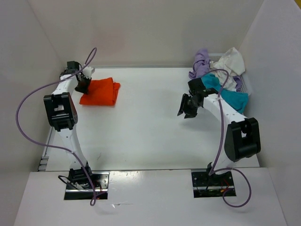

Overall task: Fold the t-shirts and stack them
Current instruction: Put the neatly folded tshirt into the corner of the board with the left arm

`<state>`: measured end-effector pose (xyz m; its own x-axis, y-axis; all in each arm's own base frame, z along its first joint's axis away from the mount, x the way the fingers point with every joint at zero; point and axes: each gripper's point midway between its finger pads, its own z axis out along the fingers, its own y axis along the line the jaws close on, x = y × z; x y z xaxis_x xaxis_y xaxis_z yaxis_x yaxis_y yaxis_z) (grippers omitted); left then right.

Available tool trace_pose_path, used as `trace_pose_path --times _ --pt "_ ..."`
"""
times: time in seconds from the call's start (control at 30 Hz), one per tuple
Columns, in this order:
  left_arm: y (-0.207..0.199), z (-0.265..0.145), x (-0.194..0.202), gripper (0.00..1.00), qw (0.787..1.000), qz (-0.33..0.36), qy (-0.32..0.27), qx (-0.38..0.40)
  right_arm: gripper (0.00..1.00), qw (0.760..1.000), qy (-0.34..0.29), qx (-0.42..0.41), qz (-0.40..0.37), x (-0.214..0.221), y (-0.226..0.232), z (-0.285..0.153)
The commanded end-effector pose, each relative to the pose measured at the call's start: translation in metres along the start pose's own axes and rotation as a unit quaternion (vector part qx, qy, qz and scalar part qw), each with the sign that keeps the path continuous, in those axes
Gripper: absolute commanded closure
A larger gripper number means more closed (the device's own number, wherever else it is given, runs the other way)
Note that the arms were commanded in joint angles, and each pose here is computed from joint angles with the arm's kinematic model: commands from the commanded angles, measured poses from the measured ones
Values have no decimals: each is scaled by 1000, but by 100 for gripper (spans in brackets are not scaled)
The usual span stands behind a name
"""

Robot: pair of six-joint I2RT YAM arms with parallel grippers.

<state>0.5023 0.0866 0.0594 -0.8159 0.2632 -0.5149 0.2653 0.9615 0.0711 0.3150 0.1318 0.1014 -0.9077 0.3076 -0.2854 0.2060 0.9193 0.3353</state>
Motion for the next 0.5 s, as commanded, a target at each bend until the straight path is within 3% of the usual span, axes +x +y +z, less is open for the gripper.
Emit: trace_pose_path --times 0.0,0.23,0.27,0.3,0.33,0.4,0.43,0.47 --pt "51 11 -20 100 997 33 -6 -73 50 1000 -2 16 -15 -15 1 -7" --pt "116 22 -45 100 989 36 -18 -144 49 999 14 37 -17 -21 -1 -4" --pt "117 40 -38 100 990 35 -4 -136 49 999 10 35 -18 -23 1 -5" --pt "132 38 -38 100 989 20 -6 -144 49 999 16 38 -17 -23 1 -5" --pt "145 13 -65 100 986 16 -39 -159 49 999 18 46 -16 -23 -2 -1" --pt "155 30 -61 100 987 0 -42 -158 49 998 22 48 -16 -25 -1 -3" --pt "156 54 -35 100 989 -8 -11 -150 49 998 30 53 -15 -22 -3 0" --pt "167 28 -57 100 983 -5 -40 -181 49 998 24 55 -16 -26 -2 -2"
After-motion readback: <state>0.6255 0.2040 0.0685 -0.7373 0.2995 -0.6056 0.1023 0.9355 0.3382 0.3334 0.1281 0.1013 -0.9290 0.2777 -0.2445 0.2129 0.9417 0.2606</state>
